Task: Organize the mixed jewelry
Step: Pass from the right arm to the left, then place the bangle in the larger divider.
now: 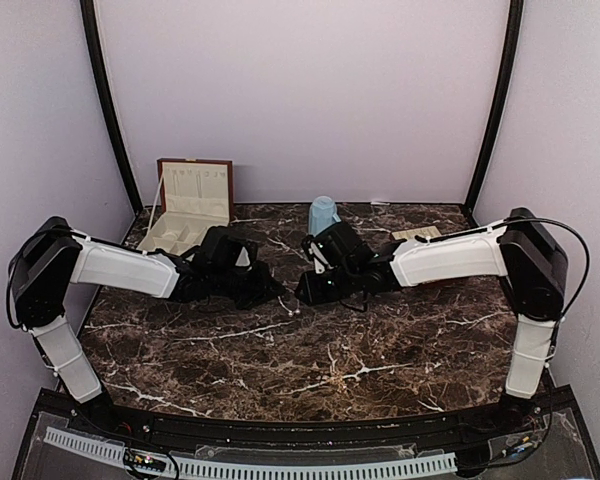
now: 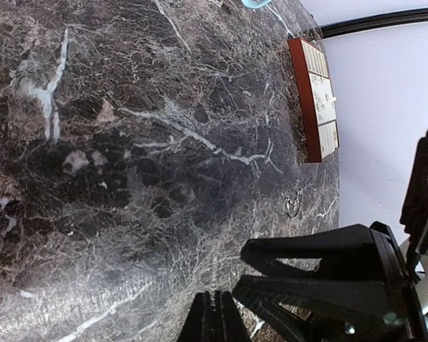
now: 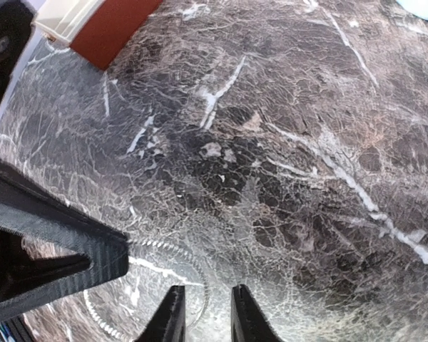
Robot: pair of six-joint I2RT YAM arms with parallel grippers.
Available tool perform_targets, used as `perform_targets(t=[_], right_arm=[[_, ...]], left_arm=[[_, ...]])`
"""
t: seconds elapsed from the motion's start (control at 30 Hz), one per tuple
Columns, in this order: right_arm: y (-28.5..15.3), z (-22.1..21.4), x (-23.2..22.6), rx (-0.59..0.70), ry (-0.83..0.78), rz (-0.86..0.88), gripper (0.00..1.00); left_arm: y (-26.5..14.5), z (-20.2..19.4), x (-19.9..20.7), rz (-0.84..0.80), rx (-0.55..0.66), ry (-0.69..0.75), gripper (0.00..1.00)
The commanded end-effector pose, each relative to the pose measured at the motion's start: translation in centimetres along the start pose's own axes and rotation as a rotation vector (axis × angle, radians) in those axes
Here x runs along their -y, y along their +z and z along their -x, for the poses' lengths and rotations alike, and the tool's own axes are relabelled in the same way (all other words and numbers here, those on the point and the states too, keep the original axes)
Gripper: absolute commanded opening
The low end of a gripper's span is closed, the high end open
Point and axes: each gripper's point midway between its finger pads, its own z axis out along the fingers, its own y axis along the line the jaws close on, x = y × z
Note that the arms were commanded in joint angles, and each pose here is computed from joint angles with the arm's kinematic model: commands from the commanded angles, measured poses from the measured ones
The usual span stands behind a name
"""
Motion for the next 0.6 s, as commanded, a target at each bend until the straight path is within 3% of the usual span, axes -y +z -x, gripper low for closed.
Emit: perform_targets(t=[0.0, 0.1, 0.27, 0.57], right_arm=[[-2.9, 2.6, -1.2, 0.117, -0.02, 0.018, 0.35], [-4.2, 3.1, -1.0, 0.155, -0.018, 0.009, 0.4], [-6.7, 4.1, -0.2, 0.228, -0.01, -0.038, 0.41], [-10.8, 6.7, 1.5, 0.35, 0.02, -0.1, 0.44]], left_arm=[[-1.0, 0.9, 1.7, -0.026, 0.034, 0.032, 0.0], [-1.8, 1.5, 2.1, -0.026, 0.065, 0.051, 0.0], [-3.6, 3.0, 1.9, 0.04, 0.13, 0.119, 0.0], [-10.5, 8.1, 0.2, 0.115, 0.285, 0.15, 0.0]])
